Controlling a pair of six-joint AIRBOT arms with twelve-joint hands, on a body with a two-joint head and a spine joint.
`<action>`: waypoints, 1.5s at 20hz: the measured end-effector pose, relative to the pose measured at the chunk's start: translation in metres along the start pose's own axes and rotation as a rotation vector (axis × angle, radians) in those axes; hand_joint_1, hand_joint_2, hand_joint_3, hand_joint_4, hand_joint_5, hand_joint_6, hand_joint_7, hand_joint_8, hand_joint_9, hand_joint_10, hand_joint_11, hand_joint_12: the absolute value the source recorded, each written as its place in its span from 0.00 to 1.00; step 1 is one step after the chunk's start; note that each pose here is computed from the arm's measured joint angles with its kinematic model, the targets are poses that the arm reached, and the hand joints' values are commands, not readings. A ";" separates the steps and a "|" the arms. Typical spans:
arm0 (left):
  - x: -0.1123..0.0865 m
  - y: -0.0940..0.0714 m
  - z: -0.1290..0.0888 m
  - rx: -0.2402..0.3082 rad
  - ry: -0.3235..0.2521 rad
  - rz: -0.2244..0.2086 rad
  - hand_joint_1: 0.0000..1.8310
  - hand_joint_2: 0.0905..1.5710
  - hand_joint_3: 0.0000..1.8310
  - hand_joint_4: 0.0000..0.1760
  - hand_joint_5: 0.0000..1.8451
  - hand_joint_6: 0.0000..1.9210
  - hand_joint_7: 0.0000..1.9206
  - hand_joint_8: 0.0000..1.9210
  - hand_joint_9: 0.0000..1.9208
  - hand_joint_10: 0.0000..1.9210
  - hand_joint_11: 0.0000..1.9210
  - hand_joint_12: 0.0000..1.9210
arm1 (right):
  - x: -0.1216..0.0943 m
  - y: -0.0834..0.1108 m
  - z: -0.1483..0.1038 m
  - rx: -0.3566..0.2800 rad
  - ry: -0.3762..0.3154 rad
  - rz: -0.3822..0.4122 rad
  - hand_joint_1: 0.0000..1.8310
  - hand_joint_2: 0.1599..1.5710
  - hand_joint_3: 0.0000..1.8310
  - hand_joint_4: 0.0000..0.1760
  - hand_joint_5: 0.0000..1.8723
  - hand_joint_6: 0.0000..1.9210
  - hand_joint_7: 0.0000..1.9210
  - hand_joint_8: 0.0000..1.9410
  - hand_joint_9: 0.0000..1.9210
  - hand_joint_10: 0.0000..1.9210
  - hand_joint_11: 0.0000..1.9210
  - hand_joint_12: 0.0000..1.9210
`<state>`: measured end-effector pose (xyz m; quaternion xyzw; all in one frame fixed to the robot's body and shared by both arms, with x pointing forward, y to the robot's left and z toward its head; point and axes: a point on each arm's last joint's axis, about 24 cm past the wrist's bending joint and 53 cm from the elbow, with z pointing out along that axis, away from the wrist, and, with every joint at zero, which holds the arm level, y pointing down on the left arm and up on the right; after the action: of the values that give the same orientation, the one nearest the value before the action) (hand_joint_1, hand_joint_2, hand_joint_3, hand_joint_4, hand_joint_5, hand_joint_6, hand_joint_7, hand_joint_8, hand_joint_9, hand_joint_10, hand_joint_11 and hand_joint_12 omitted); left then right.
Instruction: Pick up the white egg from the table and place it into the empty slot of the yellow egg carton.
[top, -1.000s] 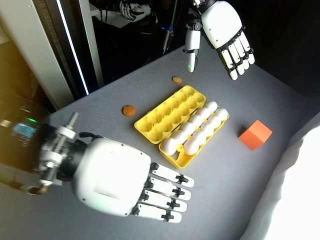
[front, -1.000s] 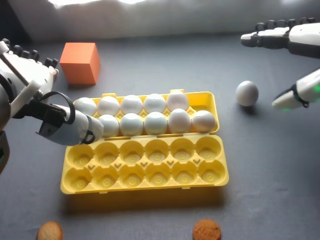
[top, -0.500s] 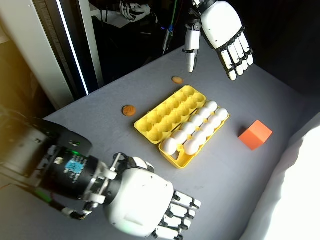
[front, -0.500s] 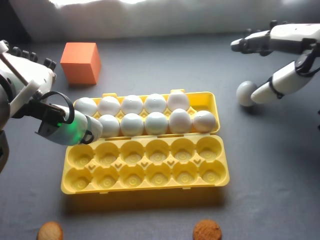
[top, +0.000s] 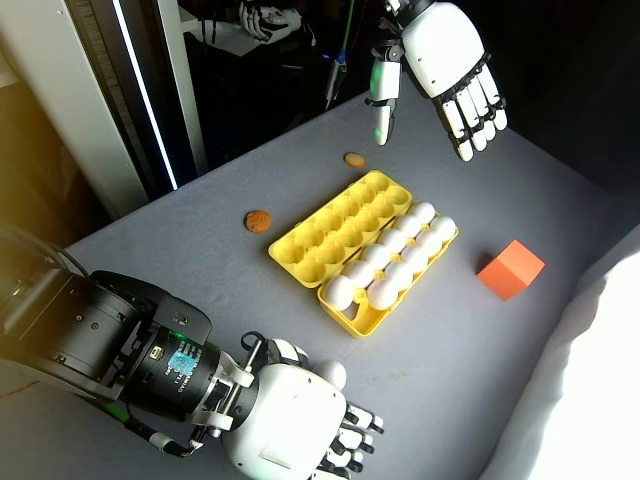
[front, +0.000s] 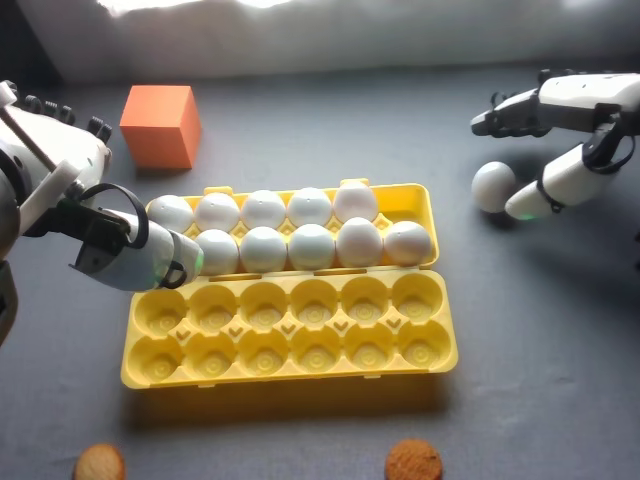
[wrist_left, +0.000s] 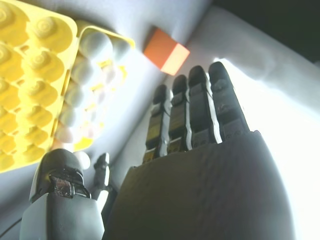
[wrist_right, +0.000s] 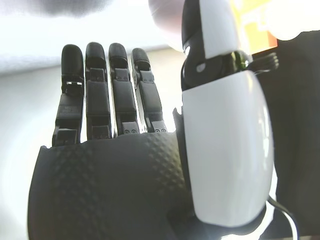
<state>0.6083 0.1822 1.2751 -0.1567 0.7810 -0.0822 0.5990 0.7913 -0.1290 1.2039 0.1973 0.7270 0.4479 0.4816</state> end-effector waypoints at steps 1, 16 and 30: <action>0.000 0.000 0.000 0.000 0.000 0.000 0.00 0.67 0.00 0.00 0.08 0.00 0.07 0.00 0.05 0.00 0.03 0.02 | 0.002 0.002 0.001 -0.007 0.002 -0.005 0.61 0.59 0.00 0.00 0.19 0.01 0.19 0.01 0.18 0.01 0.00 0.51; 0.001 0.000 0.000 0.000 0.004 -0.005 0.00 0.68 0.00 0.00 0.10 0.00 0.08 0.01 0.06 0.00 0.04 0.03 | 0.011 0.008 0.005 -0.032 0.005 -0.023 0.66 0.56 0.00 0.00 0.44 0.01 0.47 0.01 0.42 0.03 0.01 0.65; 0.001 -0.004 0.000 0.017 0.004 -0.003 0.00 0.69 0.00 0.00 0.09 0.00 0.08 0.00 0.07 0.00 0.03 0.04 | 0.007 0.015 0.005 -0.062 -0.013 -0.042 0.75 0.68 0.00 0.00 0.48 0.51 0.54 0.54 0.44 0.61 0.26 0.59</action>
<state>0.6086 0.1785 1.2754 -0.1528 0.7814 -0.0899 0.5983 0.7899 -0.1138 1.2121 0.1697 0.7136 0.4587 0.5016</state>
